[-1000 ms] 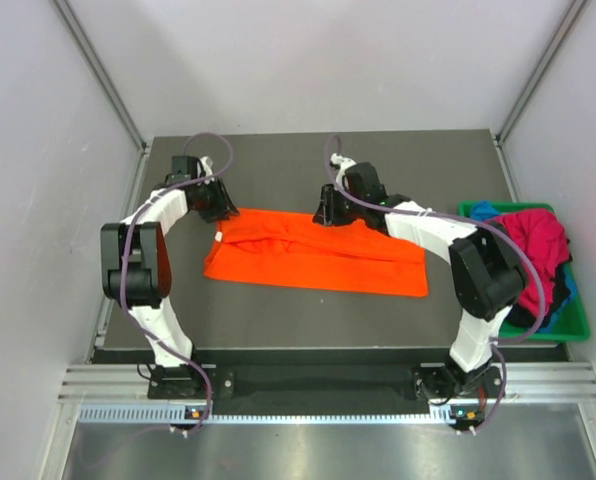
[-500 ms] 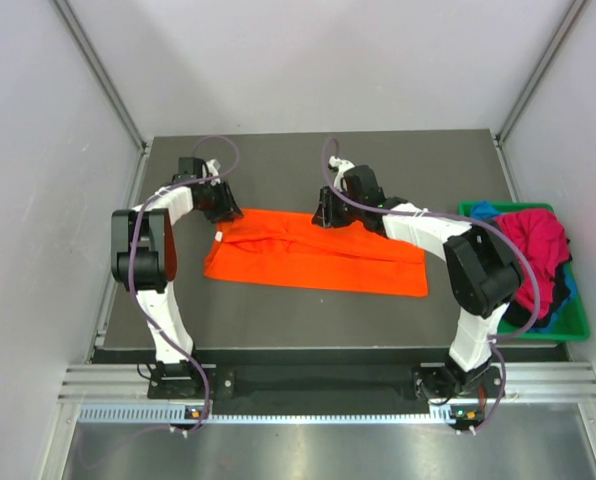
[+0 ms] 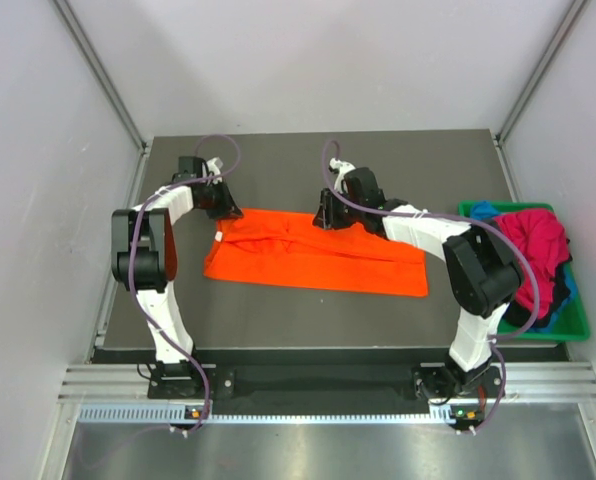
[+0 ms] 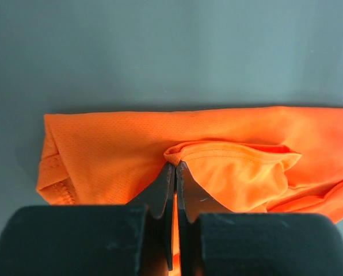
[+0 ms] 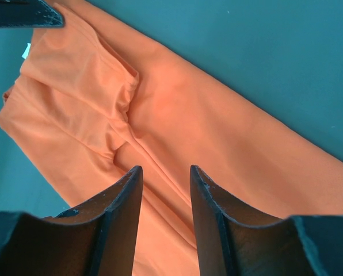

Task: Fold and stack the t-shirts
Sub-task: Fold the tshirt

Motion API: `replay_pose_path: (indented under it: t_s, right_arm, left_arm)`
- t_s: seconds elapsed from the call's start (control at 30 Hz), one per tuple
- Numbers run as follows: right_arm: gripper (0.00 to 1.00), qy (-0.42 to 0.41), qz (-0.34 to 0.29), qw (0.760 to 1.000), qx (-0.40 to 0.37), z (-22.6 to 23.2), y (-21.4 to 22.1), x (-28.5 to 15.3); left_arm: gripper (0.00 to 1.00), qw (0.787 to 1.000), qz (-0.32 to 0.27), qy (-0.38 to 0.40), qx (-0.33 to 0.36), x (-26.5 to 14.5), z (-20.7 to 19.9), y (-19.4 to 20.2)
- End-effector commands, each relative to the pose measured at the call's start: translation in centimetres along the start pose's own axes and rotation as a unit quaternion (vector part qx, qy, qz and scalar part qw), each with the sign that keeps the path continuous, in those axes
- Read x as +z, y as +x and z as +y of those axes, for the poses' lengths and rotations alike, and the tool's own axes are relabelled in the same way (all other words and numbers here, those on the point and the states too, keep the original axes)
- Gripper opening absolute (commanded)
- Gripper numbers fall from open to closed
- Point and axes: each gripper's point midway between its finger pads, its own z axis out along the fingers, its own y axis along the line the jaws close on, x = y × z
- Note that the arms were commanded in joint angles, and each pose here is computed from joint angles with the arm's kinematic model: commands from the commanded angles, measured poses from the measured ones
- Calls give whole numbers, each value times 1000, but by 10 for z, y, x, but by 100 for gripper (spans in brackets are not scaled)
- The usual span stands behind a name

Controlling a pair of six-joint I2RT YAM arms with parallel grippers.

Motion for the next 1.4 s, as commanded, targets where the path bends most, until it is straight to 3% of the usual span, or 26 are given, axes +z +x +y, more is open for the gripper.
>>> replay_pose_path:
  t_s: [0.0,0.17,0.33,0.7,0.97,1.1,1.37]
  right_arm:
    - [39,-11,-32,999,-8,9,-17,-10]
    - [39,-9,-36,999,-9,11,-19,-16]
    - [39,-6,-34,999,-3,11,-16,-20]
    - [39,-6,-34,999,5,11,-4,-34]
    - [39,4,-30,1000,5,8,2,-40]
    - [39,12,-31,999,6,3,4,-42]
    - [39,30,-10,999,6,-4,14,-42]
  left_arm:
    - [0,998,-35,32,29,-26,-30,-22]
    - [0,998,-41,36,16,-50,-45,-10]
    - [0,999,-9,28,15,-59,-51,31]
    - [3,999,18,-44,13,-81,-41,97]
    - [17,997,24,-71,31,-97,-40,124]
    - [25,994,-4,-102,29,-113,-36,117]
    - [39,983,-142,-114,23,-141,-53,54]
